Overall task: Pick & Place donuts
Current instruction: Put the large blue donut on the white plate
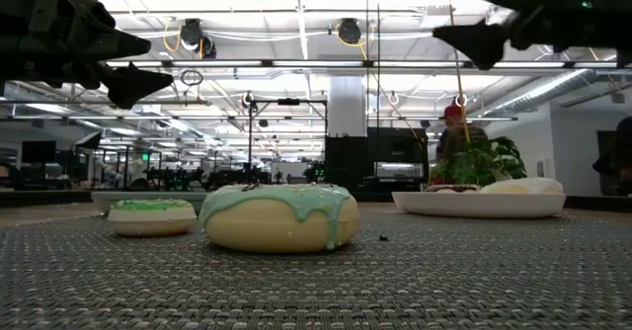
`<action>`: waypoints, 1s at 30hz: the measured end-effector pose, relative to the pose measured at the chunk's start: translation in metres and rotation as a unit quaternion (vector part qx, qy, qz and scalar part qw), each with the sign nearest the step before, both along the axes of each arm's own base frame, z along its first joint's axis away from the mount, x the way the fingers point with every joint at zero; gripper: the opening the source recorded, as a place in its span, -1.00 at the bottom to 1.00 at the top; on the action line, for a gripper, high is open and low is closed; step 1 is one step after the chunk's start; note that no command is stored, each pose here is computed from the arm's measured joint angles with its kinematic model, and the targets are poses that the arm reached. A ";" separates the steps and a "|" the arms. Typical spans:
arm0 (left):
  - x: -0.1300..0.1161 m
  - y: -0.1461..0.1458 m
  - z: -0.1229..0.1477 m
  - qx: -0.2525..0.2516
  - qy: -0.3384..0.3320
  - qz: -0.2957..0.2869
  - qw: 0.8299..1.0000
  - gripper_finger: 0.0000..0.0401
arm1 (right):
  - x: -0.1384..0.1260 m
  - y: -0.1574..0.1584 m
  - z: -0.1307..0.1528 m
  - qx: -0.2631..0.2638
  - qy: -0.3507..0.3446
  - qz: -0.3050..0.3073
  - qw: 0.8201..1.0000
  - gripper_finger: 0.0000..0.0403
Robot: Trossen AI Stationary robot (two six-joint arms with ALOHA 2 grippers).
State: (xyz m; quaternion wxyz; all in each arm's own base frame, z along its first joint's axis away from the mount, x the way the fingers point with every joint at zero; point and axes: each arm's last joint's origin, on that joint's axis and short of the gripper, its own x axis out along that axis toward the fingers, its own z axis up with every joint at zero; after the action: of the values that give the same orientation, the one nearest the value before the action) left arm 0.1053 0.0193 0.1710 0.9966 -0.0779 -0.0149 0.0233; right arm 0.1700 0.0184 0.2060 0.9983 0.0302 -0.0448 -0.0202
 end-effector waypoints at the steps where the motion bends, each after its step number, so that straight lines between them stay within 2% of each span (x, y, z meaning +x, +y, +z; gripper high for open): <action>1: 0.000 0.000 0.000 0.000 0.000 0.000 1.000 0.89 | 0.008 0.003 0.001 -0.010 0.032 0.004 0.999 0.97; 4: 0.000 0.000 0.000 0.000 0.000 0.000 1.000 0.89 | 0.035 0.016 -0.004 -0.028 0.130 0.025 0.991 0.97; 6: 0.000 0.000 0.000 0.000 0.000 0.000 1.000 0.89 | 0.054 0.028 -0.008 -0.040 0.169 0.044 0.984 0.97; 9: 0.000 0.000 0.000 0.000 0.000 0.000 1.000 0.89 | 0.078 0.050 -0.024 -0.087 0.227 0.077 0.967 0.97; 13: 0.000 0.000 0.000 0.000 -0.002 0.000 1.000 0.89 | 0.104 0.084 -0.044 -0.160 0.262 0.126 0.943 0.97; 17: 0.000 0.000 0.001 0.001 -0.003 0.000 1.000 0.89 | 0.122 0.104 -0.061 -0.216 0.289 0.123 0.925 0.97; 21: 0.000 0.000 0.001 0.001 -0.003 0.000 1.000 0.89 | 0.137 0.111 -0.057 -0.194 0.275 0.115 0.935 0.97; 24: 0.000 0.000 0.001 0.001 -0.003 0.000 1.000 0.89 | 0.141 0.112 -0.062 -0.175 0.286 0.112 0.935 0.97; 30: 0.000 0.000 0.001 0.001 -0.003 0.000 1.000 0.89 | 0.142 0.116 -0.061 -0.099 0.280 0.102 0.949 0.97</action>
State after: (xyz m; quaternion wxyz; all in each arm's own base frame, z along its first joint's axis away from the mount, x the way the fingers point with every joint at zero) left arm 0.1053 0.0194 0.1715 0.9966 -0.0772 -0.0177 0.0232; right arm 0.3125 0.1348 0.1451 0.9654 -0.0716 0.2380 0.0788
